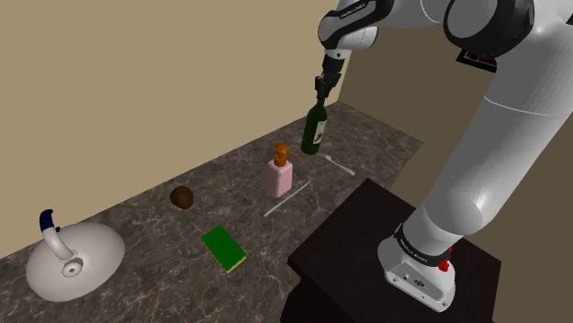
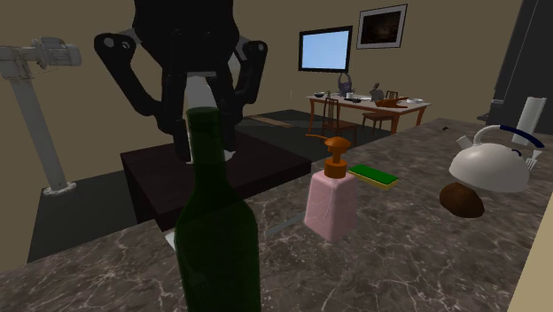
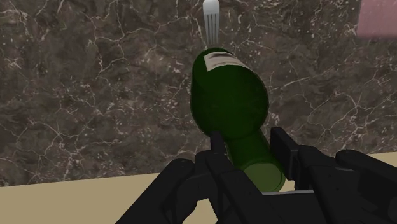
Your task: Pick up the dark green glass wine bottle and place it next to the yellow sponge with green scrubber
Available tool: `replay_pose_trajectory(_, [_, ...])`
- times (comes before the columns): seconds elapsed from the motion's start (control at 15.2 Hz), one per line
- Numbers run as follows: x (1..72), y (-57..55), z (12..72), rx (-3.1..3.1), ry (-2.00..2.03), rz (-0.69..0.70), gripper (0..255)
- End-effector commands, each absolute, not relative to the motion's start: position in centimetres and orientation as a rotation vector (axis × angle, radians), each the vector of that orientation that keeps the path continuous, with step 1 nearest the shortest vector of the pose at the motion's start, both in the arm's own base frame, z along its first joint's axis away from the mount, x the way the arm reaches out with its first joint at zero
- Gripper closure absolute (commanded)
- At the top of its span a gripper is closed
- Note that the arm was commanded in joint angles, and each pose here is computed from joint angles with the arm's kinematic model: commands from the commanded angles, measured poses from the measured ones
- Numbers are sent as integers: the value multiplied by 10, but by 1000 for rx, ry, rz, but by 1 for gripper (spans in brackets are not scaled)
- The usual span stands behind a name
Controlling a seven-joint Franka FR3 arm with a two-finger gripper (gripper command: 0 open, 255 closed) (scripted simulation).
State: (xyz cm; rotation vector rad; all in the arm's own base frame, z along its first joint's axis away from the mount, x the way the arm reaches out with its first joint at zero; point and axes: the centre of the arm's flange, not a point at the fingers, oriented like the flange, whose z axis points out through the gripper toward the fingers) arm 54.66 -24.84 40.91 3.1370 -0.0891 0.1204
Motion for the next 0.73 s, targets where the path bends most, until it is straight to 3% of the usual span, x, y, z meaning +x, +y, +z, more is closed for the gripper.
replay_pose_trajectory(0.0, [546, -248, 414, 3137, -89, 119, 255])
replay_pose_trajectory(0.66, [546, -248, 467, 3137, -89, 119, 255])
